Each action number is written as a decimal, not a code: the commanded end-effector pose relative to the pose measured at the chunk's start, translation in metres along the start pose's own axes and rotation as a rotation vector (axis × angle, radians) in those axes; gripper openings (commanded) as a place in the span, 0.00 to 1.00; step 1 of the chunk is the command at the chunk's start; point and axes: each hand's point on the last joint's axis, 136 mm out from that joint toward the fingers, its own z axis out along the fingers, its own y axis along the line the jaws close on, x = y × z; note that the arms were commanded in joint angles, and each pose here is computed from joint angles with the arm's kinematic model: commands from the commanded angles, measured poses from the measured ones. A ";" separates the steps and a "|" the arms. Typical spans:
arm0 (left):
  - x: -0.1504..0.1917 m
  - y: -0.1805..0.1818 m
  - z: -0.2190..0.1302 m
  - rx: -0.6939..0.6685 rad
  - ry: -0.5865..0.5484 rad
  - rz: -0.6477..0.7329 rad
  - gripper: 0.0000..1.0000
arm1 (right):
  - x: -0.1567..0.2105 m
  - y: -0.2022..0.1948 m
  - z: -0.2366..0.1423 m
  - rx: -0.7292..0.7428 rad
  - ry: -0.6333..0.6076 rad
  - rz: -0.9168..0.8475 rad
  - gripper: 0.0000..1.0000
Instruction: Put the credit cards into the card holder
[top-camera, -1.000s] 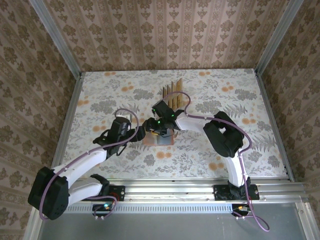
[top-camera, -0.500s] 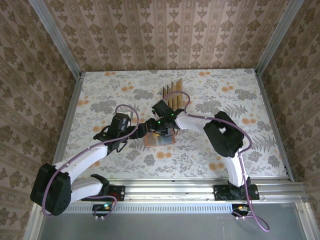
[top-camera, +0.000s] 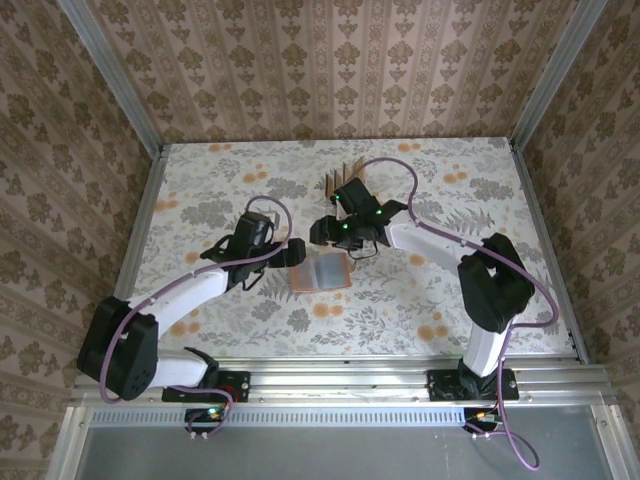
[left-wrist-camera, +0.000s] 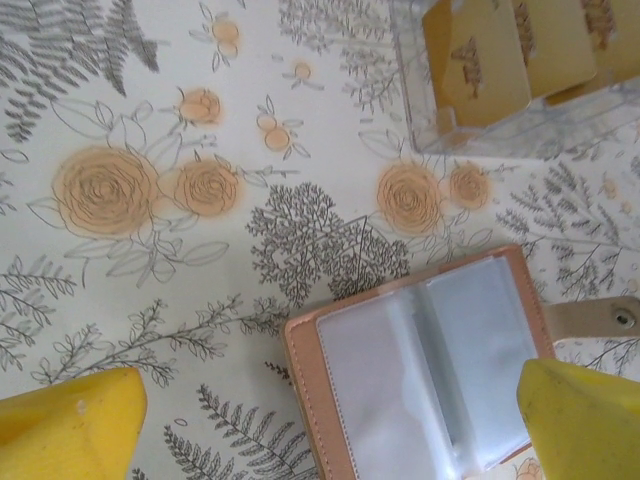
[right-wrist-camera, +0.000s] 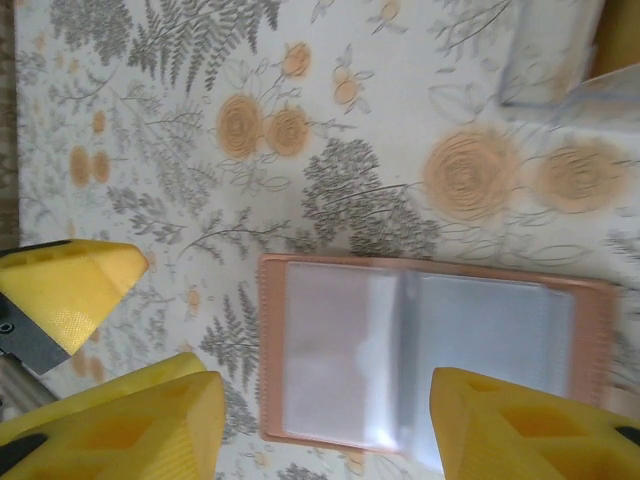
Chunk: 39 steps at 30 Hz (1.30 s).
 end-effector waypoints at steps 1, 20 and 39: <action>0.007 0.000 0.001 -0.009 0.019 0.023 0.97 | -0.024 -0.008 -0.036 0.132 -0.076 -0.112 0.57; 0.044 0.024 0.013 -0.145 0.105 0.095 0.97 | -0.036 -0.014 -0.021 0.209 -0.027 -0.188 0.30; 0.077 0.066 0.028 -0.363 0.235 0.111 0.91 | 0.071 -0.065 0.037 0.191 0.108 -0.046 0.20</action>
